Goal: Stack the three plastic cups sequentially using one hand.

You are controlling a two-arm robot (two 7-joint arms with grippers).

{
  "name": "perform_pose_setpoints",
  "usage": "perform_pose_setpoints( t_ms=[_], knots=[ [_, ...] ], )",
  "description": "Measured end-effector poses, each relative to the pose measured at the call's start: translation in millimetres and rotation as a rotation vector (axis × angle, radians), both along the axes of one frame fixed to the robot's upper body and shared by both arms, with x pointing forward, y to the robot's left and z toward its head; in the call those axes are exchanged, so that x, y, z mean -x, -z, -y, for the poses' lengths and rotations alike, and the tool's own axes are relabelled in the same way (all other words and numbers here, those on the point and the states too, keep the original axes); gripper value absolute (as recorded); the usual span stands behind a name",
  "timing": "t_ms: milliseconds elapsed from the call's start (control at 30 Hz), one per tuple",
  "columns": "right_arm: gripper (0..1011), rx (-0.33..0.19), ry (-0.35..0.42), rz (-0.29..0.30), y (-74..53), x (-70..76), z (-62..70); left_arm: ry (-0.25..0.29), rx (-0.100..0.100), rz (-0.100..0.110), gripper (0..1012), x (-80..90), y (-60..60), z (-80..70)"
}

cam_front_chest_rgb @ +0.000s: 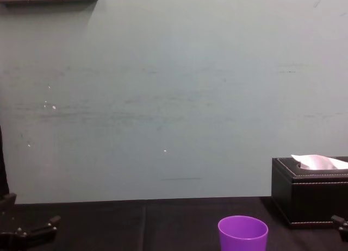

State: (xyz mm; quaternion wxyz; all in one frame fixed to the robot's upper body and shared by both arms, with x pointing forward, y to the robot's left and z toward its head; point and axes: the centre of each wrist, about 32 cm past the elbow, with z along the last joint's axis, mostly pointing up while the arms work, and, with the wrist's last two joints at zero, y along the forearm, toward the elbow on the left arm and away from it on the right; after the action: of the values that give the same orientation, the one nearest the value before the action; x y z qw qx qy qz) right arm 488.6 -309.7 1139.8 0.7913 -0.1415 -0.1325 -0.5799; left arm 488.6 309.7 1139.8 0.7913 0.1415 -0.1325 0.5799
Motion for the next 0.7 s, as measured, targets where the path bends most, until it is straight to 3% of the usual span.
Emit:
perform_pose_setpoints(
  t_ms=[500, 700],
  knots=[
    [1002, 0.000, 0.000, 0.000, 0.0, 0.0, 0.0, 0.000, 0.000, 0.000, 1011, 0.0, 0.0, 0.0],
    [1000, -0.029, -0.040, 0.028, -5.7, 3.9, 1.0, 0.000, 0.000, 0.000, 1011, 0.0, 0.0, 0.0]
  ],
)
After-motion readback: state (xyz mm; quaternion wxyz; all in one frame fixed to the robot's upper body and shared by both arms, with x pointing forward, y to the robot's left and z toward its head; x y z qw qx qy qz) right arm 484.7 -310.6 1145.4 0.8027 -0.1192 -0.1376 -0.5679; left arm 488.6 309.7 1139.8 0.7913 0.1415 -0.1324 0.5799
